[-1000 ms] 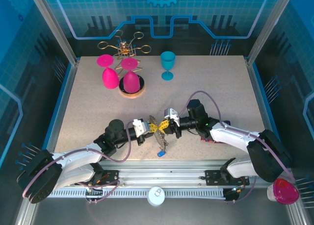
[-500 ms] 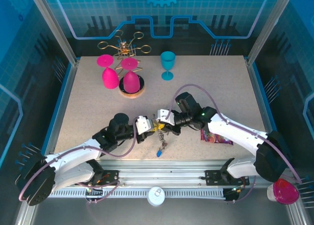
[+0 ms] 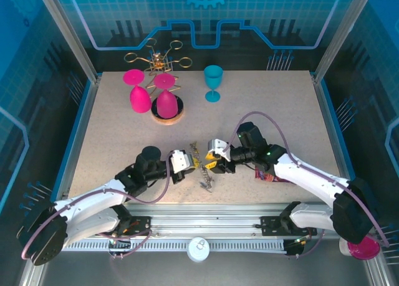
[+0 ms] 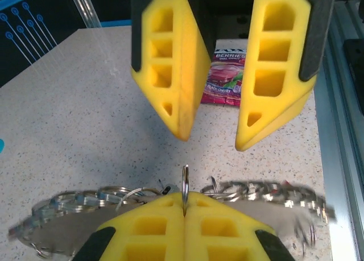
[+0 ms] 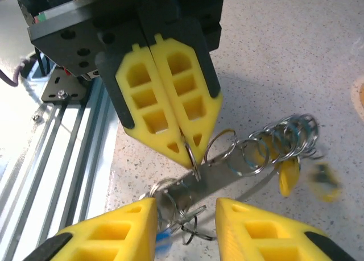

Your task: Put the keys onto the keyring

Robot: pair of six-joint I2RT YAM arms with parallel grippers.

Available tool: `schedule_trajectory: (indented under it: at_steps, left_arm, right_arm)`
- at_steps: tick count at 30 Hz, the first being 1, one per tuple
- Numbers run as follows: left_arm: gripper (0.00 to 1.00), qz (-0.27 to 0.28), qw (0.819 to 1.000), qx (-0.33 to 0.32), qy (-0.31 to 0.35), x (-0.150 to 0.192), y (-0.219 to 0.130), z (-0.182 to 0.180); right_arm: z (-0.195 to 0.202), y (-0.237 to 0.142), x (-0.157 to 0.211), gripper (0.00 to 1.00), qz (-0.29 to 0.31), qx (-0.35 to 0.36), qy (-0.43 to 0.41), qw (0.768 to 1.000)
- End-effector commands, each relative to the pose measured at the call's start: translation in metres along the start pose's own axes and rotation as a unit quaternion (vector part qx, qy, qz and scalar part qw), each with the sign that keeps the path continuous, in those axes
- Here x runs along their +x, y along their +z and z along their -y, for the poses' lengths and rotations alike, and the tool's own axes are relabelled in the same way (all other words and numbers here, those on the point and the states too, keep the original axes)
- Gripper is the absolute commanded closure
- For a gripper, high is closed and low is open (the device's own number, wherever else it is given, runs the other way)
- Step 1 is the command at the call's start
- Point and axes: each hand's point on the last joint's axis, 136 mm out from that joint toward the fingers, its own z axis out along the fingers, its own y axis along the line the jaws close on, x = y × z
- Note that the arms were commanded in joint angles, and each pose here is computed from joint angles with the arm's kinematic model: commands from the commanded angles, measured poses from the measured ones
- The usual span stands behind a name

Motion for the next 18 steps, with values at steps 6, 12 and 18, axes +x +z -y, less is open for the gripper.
schedule_trajectory:
  at_steps: [6,12,18]
  left_arm:
    - [1.00,0.049,0.999,0.013,0.017,-0.021,-0.003,0.004]
    - [1.00,0.052,0.998,0.015,0.012,-0.022,-0.002,0.004]
    - [1.00,0.054,0.998,0.015,0.009,-0.023,-0.002,0.003]
  right_arm:
    - [0.005,0.003,-0.015,0.68,0.045,0.002,-0.001,0.999]
    - [0.001,0.010,-0.017,0.74,0.053,-0.014,0.001,0.999]
    - [0.001,0.015,-0.018,0.86,0.056,-0.020,0.000,0.998]
